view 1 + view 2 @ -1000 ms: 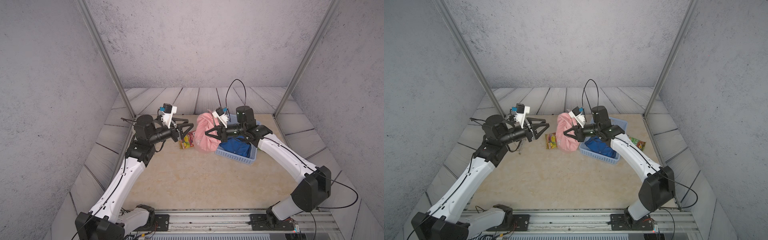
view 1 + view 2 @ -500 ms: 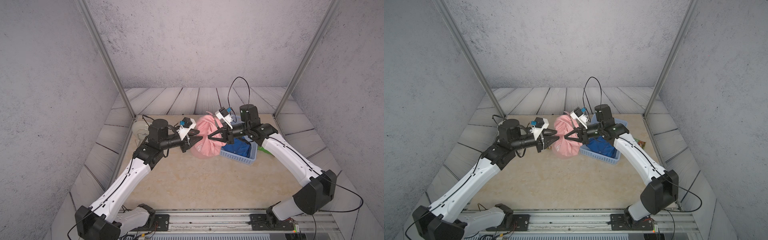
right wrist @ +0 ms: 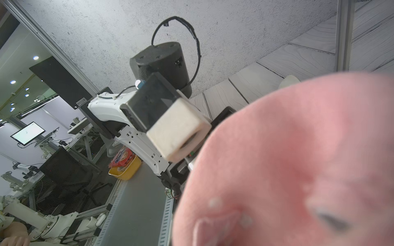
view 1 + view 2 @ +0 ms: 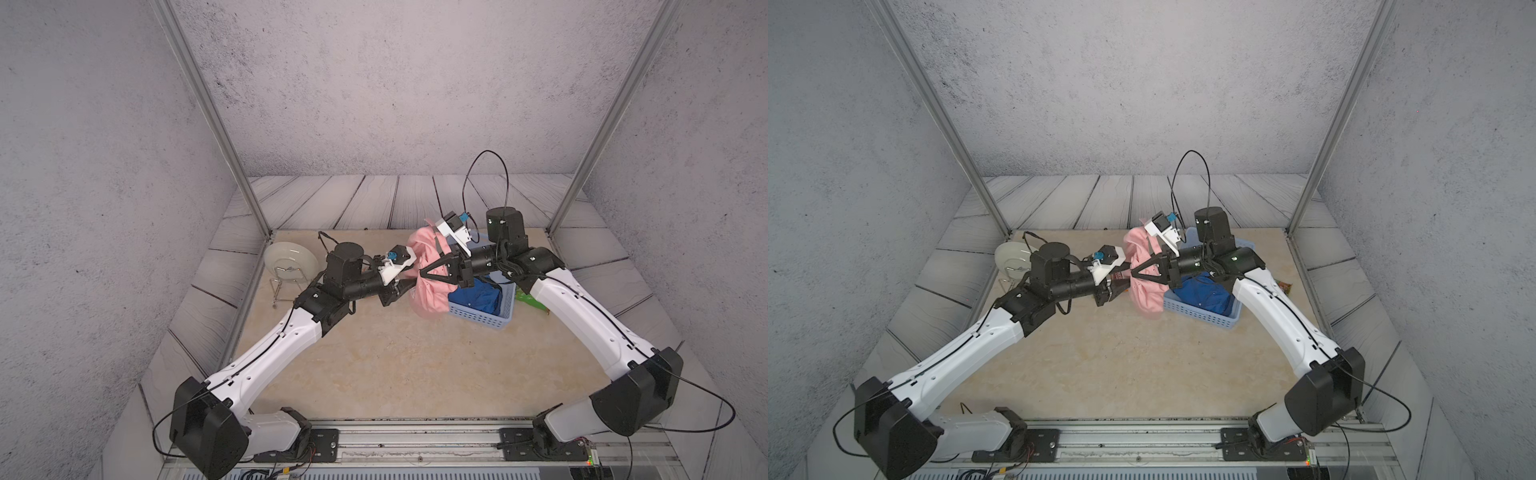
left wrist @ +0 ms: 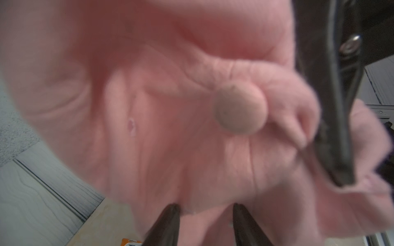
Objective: Turn the baseball cap inside out
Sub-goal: Turn over the baseball cap.
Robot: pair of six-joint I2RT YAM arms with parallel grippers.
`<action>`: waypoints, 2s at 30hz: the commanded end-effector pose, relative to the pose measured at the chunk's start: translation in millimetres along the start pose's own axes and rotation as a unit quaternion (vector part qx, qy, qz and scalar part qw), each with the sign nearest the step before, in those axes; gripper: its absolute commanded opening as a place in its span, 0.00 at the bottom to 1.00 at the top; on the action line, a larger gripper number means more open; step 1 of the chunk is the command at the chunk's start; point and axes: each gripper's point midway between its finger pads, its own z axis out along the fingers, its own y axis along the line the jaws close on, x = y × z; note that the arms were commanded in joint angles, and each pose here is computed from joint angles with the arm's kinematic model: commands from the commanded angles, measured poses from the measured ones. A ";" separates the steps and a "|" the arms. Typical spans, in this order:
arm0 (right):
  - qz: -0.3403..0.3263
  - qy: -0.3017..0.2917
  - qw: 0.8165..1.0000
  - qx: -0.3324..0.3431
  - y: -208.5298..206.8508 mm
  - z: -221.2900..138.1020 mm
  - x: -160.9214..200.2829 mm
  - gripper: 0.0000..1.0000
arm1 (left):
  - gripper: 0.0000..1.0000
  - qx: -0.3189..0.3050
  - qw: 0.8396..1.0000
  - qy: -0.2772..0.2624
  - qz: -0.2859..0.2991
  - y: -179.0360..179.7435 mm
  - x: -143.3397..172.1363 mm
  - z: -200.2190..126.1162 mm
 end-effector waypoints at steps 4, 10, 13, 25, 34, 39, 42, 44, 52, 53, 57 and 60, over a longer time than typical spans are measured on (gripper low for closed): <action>-0.038 -0.011 0.999 -0.023 31.5 -8.3 -15.8 0.00 | 0.45 -0.014 0.999 -0.033 0.000 6.8 -10.1 14.7; -0.039 0.003 0.999 0.018 21.0 -9.9 -5.3 0.00 | 0.09 -0.013 0.997 -0.067 -0.042 6.2 -25.5 16.7; -0.036 0.011 0.998 0.058 7.6 -16.2 2.1 0.00 | 0.00 -0.084 0.994 -0.054 -0.054 20.8 -18.3 -3.9; 0.000 0.004 0.997 0.078 -14.2 -26.1 7.9 0.29 | 0.00 -0.094 0.991 -0.030 -0.095 8.8 -0.6 -50.5; 0.019 -0.034 0.999 0.034 -4.2 -24.9 -8.8 0.52 | 0.00 -0.079 0.991 -0.036 -0.098 8.5 -3.3 -44.8; 0.021 -0.041 0.998 0.051 -7.8 -28.4 -11.7 0.54 | 0.00 -0.091 0.991 -0.023 -0.092 11.5 5.2 -45.4; 0.024 -0.048 0.997 0.057 -9.3 -32.3 -15.2 0.59 | 0.00 -0.099 0.990 -0.021 -0.095 14.6 8.5 -48.2; 0.028 -0.052 0.997 0.053 -8.3 -33.6 -17.3 0.61 | 0.00 -0.103 0.990 -0.022 -0.099 16.8 9.5 -50.4; 0.043 -0.060 0.997 0.039 -2.8 -38.1 -22.9 0.61 | 0.00 -0.109 0.988 -0.021 -0.111 21.5 13.8 -51.5; 0.046 -0.061 0.996 0.041 -3.7 -39.0 -23.3 0.60 | 0.00 -0.110 0.988 -0.020 -0.111 22.1 14.5 -51.6; 0.056 -0.070 0.994 0.059 -9.9 -46.4 -25.5 0.55 | 0.00 -0.122 0.986 -0.017 -0.117 28.0 19.8 -54.0; 0.062 -0.077 0.993 0.070 -14.5 -52.4 -27.2 0.42 | 0.00 -0.128 0.983 -0.026 -0.131 33.9 19.6 -58.9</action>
